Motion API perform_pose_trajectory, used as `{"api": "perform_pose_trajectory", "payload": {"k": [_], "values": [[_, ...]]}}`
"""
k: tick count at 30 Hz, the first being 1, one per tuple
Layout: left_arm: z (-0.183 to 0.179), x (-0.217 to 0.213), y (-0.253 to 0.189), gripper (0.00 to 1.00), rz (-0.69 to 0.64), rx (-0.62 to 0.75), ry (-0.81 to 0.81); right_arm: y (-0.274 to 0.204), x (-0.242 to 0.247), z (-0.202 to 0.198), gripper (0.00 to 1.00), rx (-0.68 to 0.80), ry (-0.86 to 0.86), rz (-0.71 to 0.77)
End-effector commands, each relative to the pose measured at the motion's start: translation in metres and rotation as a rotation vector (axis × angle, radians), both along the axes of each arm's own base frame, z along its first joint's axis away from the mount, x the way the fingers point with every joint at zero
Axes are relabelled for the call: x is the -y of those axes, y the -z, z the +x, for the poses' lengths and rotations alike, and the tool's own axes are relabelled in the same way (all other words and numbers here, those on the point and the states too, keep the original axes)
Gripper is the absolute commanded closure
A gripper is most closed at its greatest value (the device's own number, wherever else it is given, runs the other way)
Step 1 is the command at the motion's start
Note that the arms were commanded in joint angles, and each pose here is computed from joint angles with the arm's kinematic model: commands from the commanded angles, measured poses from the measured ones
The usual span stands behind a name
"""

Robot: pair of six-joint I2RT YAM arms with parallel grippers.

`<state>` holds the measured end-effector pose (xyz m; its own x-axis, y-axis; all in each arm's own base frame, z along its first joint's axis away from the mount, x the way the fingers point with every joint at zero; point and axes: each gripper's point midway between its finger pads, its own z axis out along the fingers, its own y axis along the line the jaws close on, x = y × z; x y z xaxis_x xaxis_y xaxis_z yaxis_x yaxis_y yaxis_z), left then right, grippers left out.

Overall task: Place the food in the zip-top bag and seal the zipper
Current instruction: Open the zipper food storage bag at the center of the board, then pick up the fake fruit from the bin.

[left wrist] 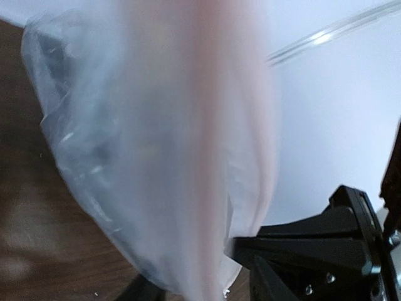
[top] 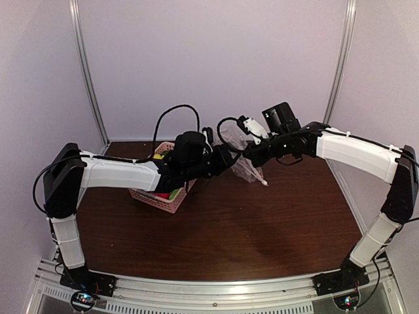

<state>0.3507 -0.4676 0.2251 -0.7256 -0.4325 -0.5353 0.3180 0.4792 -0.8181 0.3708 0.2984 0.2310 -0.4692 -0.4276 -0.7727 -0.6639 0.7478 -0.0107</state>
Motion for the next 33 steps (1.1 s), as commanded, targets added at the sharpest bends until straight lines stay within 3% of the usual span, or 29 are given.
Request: {"api": "perform_pose_trajectory", "payload": {"k": [1,5,11,14,18,23,28,33], "values": [[0.006,0.005,0.028,0.71,0.040,-0.108,-0.044,-0.019,0.016,0.005,1.00,0.075,0.079,0.001],[0.009,0.003,0.046,0.92,0.083,-0.164,-0.073,-0.043,0.053,0.018,1.00,0.190,0.230,-0.082],[0.020,0.010,0.043,0.94,0.119,-0.137,-0.082,-0.069,0.084,0.010,1.00,0.273,0.289,-0.106],[0.022,0.030,0.020,0.80,0.107,-0.038,-0.004,-0.069,0.097,0.007,1.00,0.297,0.310,-0.145],[0.016,0.049,-0.023,0.48,0.066,0.130,0.114,-0.075,0.131,0.012,1.00,0.324,0.393,-0.167],[-0.010,0.038,-0.050,0.26,0.203,0.317,0.247,-0.078,0.171,0.021,1.00,0.347,0.488,-0.192],[-0.035,-0.014,-0.025,0.23,0.465,0.352,0.300,-0.087,0.192,0.025,1.00,0.416,0.552,-0.232],[-0.008,-0.117,0.018,0.22,0.803,0.174,0.091,-0.108,0.230,0.033,1.00,0.454,0.662,-0.258]]}}
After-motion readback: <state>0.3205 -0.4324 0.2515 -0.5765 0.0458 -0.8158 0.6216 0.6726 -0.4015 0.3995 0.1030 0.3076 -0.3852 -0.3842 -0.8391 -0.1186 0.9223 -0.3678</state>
